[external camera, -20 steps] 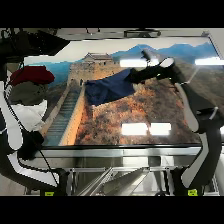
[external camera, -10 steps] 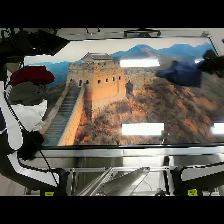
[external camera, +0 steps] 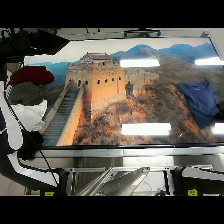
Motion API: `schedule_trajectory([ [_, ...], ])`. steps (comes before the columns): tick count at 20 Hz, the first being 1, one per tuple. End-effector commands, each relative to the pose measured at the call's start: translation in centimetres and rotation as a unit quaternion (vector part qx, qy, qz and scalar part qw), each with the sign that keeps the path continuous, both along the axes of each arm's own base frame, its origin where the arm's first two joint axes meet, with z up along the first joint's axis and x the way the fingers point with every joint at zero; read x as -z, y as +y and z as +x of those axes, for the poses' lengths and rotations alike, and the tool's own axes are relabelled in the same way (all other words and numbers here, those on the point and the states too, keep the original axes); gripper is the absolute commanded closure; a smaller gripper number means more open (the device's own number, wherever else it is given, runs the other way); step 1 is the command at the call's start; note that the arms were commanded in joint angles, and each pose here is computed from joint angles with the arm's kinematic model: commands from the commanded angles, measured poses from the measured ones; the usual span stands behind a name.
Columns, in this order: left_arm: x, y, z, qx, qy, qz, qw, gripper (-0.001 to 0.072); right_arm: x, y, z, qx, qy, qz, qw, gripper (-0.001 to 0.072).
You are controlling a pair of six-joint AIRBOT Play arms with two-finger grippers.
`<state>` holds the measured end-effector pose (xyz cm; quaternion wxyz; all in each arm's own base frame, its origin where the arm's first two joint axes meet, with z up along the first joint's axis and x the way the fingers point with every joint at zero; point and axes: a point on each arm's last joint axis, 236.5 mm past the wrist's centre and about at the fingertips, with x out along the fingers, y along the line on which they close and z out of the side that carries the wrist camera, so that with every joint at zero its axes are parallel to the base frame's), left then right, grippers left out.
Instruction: Fold the shirts.
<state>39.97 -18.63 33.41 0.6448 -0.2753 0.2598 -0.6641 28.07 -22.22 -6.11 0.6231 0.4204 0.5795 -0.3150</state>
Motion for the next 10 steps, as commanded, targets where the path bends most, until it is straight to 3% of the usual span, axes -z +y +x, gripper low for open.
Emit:
schedule_trajectory([
  [1, 0.0, 0.0, 0.2, -0.004, 0.000, -0.001, 1.000, 0.0690, 3.1, 0.6, -4.3, 0.037, 0.031, 0.011, 0.999, 0.0688],
  [3, -0.1, 0.0, 0.4, -0.008, 0.001, -0.002, 1.000, 0.0690, 3.1, 0.9, -4.5, 0.037, 0.035, 0.017, 0.999, 0.0680],
  [4, -0.1, 0.0, 0.4, -0.007, 0.001, -0.002, 1.000, 0.0690, 3.0, 1.3, -4.8, 0.034, 0.042, 0.025, 0.998, 0.0634],
  [5, -0.1, 0.0, 0.4, -0.007, 0.001, -0.002, 1.000, 0.0690, 2.9, 1.9, -5.3, 0.031, 0.053, 0.037, 0.997, 0.0341],
  [6, -0.1, 0.0, 0.4, -0.007, 0.001, -0.002, 1.000, 0.0690, 2.6, 2.8, -6.1, 0.015, 0.069, 0.057, 0.996, 0.0000],
  [10, -0.1, 0.0, 0.5, -0.009, 0.001, -0.003, 1.000, 0.0690, -2.6, 5.3, -8.1, -0.008, 0.128, 0.129, 0.983, 0.0019],
])
